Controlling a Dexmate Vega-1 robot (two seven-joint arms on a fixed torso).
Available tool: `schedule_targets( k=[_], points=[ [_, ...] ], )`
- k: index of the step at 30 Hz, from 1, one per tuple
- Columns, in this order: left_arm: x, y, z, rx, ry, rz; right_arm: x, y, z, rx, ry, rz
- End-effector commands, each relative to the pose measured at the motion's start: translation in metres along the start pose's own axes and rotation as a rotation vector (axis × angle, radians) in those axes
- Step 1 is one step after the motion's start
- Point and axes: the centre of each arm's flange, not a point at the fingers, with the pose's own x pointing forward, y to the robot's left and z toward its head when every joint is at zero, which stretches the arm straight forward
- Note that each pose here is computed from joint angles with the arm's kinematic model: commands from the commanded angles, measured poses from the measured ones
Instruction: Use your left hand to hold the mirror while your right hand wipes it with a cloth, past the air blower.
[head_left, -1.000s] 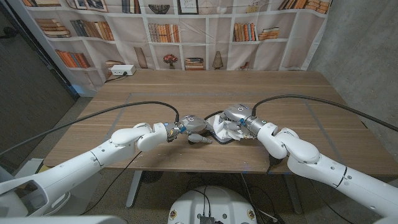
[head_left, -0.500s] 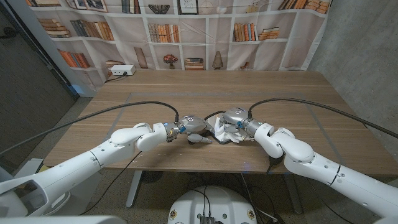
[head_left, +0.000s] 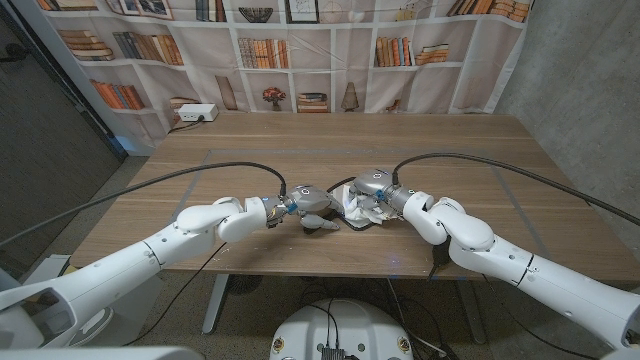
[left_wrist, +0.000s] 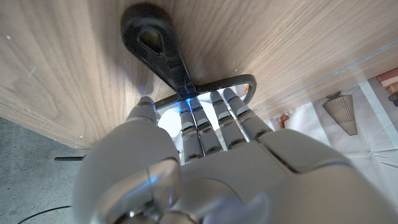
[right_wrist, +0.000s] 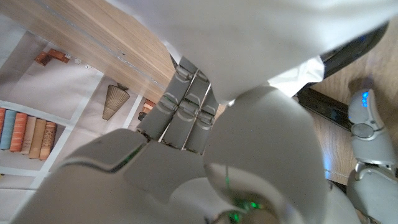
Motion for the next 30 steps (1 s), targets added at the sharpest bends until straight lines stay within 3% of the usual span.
schedule_targets(
  k=[1, 8, 16, 24, 30],
  points=[
    [0.000, 0.000, -0.004, -0.003, 0.003, 0.000, 0.029, -0.020, -0.003, -0.059, -0.020, -0.014],
    [0.000, 0.000, -0.007, -0.003, 0.006, -0.002, 0.045, -0.031, -0.002, -0.100, -0.024, -0.025],
    [0.001, -0.002, -0.009, -0.012, 0.013, 0.001, 0.049, -0.039, -0.012, -0.044, 0.046, -0.050],
    [-0.002, -0.003, -0.012, -0.028, 0.030, 0.008, 0.029, -0.032, -0.019, -0.013, 0.070, -0.015],
    [0.000, -0.002, -0.011, -0.030, 0.028, 0.016, 0.013, -0.018, -0.010, -0.008, 0.045, 0.043]
  ],
)
